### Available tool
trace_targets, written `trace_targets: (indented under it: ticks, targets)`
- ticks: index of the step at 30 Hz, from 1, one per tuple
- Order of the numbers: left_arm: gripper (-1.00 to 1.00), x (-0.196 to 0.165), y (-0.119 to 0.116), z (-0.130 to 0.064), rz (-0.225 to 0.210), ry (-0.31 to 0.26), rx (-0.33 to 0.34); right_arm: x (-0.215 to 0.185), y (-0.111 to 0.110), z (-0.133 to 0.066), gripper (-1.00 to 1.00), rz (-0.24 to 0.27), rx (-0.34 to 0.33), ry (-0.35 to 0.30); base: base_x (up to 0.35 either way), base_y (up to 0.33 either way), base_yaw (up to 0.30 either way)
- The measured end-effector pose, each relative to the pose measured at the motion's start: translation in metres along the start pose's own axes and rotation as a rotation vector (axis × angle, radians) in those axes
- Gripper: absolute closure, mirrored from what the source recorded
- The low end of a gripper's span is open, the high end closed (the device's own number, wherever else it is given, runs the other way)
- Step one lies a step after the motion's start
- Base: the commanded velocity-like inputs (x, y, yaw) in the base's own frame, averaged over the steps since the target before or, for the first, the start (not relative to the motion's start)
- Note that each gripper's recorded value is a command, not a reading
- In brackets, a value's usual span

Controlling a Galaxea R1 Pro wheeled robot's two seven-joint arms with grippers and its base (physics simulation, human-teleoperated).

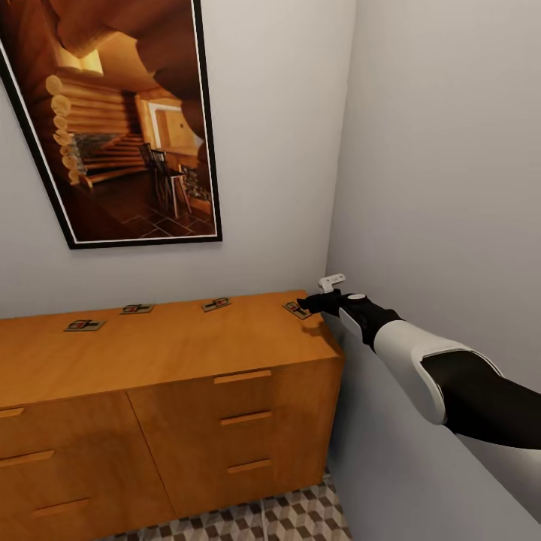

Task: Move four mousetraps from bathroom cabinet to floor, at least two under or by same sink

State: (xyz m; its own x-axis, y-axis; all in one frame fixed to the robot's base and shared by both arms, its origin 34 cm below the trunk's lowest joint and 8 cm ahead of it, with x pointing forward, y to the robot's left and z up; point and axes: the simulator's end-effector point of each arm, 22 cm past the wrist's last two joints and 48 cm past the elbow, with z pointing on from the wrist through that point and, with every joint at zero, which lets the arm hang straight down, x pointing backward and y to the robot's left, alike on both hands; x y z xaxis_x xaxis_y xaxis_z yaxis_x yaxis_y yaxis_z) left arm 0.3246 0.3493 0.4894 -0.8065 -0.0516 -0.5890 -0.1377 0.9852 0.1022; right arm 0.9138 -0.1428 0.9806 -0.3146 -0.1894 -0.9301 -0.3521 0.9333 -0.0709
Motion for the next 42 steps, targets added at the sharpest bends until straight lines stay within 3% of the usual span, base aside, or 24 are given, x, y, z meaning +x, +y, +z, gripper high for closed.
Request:
trace_targets:
  ticks: [42]
  targets:
    - [-1.0, 0.0008, 0.0001, -0.0001, 0.0, 0.002, 0.0, 0.0016, 0.0004, 0.0009, -1.0, 0.0, -0.002, 0.003, 0.0, 0.017, 0.0]
